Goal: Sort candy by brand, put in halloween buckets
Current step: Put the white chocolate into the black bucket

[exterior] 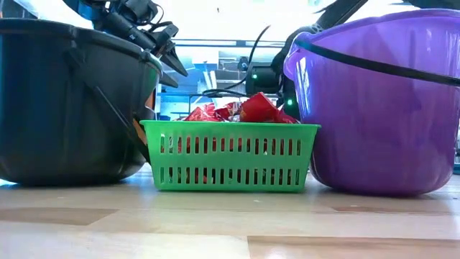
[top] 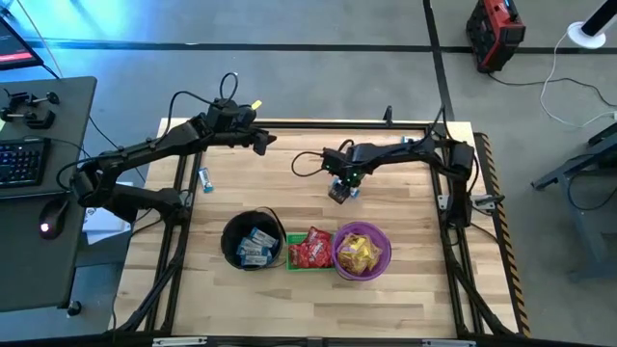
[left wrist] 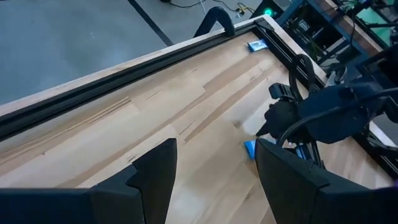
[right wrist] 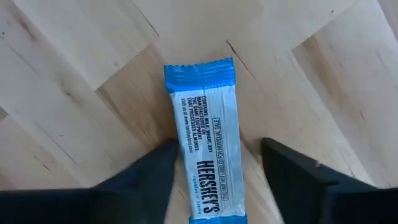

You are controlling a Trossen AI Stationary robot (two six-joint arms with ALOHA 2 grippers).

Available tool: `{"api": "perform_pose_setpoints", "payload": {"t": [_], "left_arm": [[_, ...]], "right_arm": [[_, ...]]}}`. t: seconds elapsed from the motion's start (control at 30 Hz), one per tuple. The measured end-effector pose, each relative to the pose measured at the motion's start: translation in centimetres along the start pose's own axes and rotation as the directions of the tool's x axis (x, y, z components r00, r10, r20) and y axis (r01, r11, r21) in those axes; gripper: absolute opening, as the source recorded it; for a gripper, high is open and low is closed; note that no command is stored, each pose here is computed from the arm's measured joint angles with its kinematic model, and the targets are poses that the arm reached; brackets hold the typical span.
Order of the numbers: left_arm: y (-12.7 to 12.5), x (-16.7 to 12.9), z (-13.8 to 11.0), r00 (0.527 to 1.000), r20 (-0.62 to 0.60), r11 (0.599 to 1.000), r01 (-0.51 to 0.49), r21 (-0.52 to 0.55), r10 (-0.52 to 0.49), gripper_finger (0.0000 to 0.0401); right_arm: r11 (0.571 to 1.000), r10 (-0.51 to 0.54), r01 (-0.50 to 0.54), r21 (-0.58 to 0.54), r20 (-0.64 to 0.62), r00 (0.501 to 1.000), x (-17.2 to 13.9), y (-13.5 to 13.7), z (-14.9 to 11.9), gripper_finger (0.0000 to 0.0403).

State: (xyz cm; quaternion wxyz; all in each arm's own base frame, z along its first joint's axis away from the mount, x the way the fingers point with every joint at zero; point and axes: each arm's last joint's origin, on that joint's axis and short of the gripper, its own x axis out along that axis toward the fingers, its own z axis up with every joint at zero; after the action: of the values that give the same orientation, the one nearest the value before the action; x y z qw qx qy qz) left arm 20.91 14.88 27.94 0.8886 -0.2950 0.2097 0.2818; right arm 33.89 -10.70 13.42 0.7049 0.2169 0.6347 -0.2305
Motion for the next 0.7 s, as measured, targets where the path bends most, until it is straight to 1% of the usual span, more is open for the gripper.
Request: {"api": "perform_pose_setpoints", "payload": {"t": [0.07,0.13,0.17,0.2,0.27,0.3,0.37,0.4,0.43,0.5,0.6,0.67,0.7], "left_arm": [[0.0,0.0,0.0,1.000,0.001,1.000,0.000,-0.007,0.000,0.0207],[-0.1,0.0,0.1,1.000,0.009,0.998,0.022,-0.054,-0.021,0.0207],[-0.3,-0.1,0.3,0.998,0.021,0.995,0.065,-0.077,-0.064,0.0207],[-0.6,-0.2,0.7,0.991,0.041,0.989,0.127,-0.079,-0.124,0.0207],[-1.3,-0.7,1.6,0.964,0.109,0.968,0.249,-0.042,-0.243,0.0207],[-1.6,-1.0,2.0,0.950,0.145,0.958,0.284,-0.030,-0.277,0.0207],[-2.0,-1.5,2.6,0.928,0.208,0.947,0.321,-0.020,-0.310,0.0207],[-2.1,-1.6,2.8,0.921,0.232,0.946,0.324,-0.019,-0.311,0.0207],[-2.1,-1.8,3.0,0.915,0.258,0.946,0.325,-0.012,-0.311,0.0207],[-2.2,-2.3,3.3,0.905,0.288,0.945,0.327,-0.002,-0.313,0.0207],[-2.2,-2.8,3.4,0.898,0.302,0.941,0.339,-0.011,-0.320,0.0207],[-2.4,-3.3,3.5,0.886,0.313,0.928,0.370,-0.035,-0.342,0.0207],[-2.6,-3.6,3.7,0.871,0.328,0.916,0.400,-0.038,-0.366,0.0207]], "right_arm": [[1.000,-0.005,0.005,-0.011,-0.005,1.000,0.0,0.1,-0.1,0.0168],[1.000,-0.008,0.007,-0.030,-0.009,1.000,0.1,0.1,-0.1,0.0102],[0.999,-0.008,0.007,-0.043,-0.009,1.000,-0.1,0.1,-0.2,0.0069],[0.998,-0.008,0.007,-0.054,-0.008,1.000,-0.2,0.0,-0.2,0.0048],[0.997,-0.003,0.003,-0.076,0.005,1.000,-1.0,0.0,-0.1,0.0029],[0.997,0.001,0.000,-0.080,0.018,1.000,-1.7,0.1,0.1,0.0027],[0.995,0.001,0.004,-0.102,0.048,0.999,-3.0,0.1,0.2,0.0026],[0.993,0.002,0.008,-0.118,0.081,0.997,-4.0,0.1,0.4,0.0021],[0.990,0.025,-0.006,-0.138,0.136,0.990,-5.4,0.2,0.8,0.0012],[0.983,0.079,-0.033,-0.179,0.252,0.965,-8.2,0.4,1.5,0.0002],[0.967,0.176,-0.097,-0.234,0.347,0.921,-10.4,1.0,2.4,0.0003],[0.942,0.265,-0.146,-0.304,0.399,0.878,-11.7,1.8,3.2,0.0001],[0.920,0.322,-0.173,-0.352,0.427,0.845,-12.5,2.4,3.6,0.0001]]}}
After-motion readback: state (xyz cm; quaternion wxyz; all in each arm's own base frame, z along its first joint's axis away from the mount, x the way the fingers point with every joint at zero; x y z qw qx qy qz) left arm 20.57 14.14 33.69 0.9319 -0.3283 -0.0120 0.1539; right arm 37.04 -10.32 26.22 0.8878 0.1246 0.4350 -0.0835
